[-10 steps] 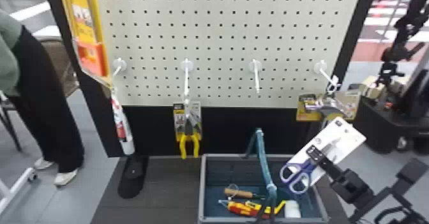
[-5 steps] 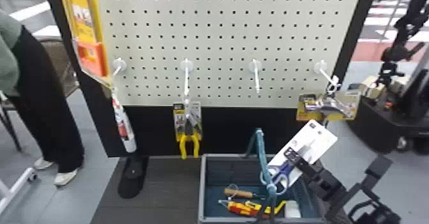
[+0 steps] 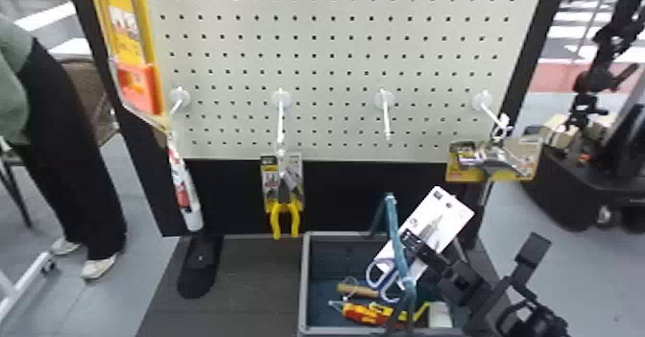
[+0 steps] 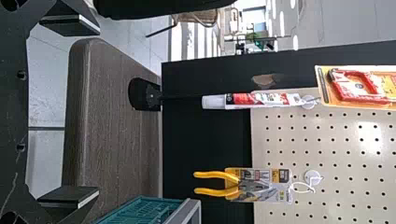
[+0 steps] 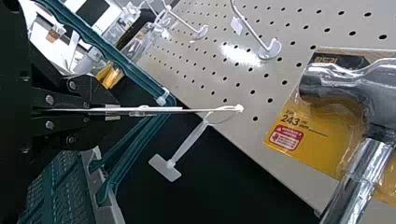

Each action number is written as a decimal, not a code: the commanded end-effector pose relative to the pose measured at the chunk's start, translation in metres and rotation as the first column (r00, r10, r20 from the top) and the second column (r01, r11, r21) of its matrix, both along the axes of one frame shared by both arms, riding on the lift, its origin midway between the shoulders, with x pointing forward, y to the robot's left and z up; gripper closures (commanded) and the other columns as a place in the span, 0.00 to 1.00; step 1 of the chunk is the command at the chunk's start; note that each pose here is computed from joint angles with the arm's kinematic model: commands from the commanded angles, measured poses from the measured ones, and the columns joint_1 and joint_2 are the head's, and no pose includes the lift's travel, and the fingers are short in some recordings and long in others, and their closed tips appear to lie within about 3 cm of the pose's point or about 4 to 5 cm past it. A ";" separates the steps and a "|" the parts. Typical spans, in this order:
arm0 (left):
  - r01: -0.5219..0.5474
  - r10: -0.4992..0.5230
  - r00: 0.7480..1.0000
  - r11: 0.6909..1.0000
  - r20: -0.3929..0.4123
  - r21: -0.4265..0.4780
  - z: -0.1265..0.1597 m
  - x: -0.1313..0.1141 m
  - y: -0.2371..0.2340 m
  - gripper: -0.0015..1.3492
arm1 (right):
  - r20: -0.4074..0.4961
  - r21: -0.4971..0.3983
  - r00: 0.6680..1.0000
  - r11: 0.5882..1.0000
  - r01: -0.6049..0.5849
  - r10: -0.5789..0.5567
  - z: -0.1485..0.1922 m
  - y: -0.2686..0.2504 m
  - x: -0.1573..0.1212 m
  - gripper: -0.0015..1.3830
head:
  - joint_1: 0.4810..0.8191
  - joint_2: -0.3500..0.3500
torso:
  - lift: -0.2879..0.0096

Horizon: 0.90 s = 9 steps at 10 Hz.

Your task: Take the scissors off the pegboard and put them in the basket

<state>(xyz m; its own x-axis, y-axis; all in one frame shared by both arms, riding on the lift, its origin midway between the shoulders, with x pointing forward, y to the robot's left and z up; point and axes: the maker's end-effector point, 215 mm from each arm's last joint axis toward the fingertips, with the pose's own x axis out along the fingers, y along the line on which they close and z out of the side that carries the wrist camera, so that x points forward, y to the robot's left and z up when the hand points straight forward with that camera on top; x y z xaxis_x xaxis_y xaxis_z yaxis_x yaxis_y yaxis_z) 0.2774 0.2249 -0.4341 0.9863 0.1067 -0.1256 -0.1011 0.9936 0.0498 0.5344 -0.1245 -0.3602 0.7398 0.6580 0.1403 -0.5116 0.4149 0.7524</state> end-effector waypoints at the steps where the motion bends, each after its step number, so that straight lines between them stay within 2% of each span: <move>1: 0.002 -0.002 1.000 1.000 -0.001 0.000 0.000 0.000 -0.001 0.08 | 0.005 -0.001 1.000 1.000 -0.004 0.004 0.001 -0.001 0.000 0.84 | 0.20 0.50 | 0.63; 3: 0.001 -0.001 1.000 1.000 -0.001 -0.001 -0.001 0.000 -0.001 0.08 | 0.016 -0.006 1.000 1.000 -0.005 0.006 0.004 -0.003 0.001 0.17 | 0.20 0.50 | 0.63; 4: 0.002 -0.002 1.000 1.000 -0.002 -0.002 -0.001 0.000 -0.001 0.08 | 0.020 -0.004 1.000 1.000 -0.005 0.005 0.006 -0.003 0.002 0.03 | 0.20 0.50 | 0.63; 6: 0.003 -0.003 1.000 1.000 -0.002 -0.001 -0.001 0.000 -0.001 0.08 | 0.017 0.003 1.000 1.000 -0.004 0.004 0.005 -0.005 0.002 0.13 | 0.20 0.50 | 0.63; 9: 0.004 -0.004 1.000 1.000 -0.002 -0.001 -0.002 0.000 -0.002 0.08 | 0.021 0.006 1.000 1.000 -0.006 0.006 0.006 -0.005 0.002 0.15 | 0.20 0.50 | 0.63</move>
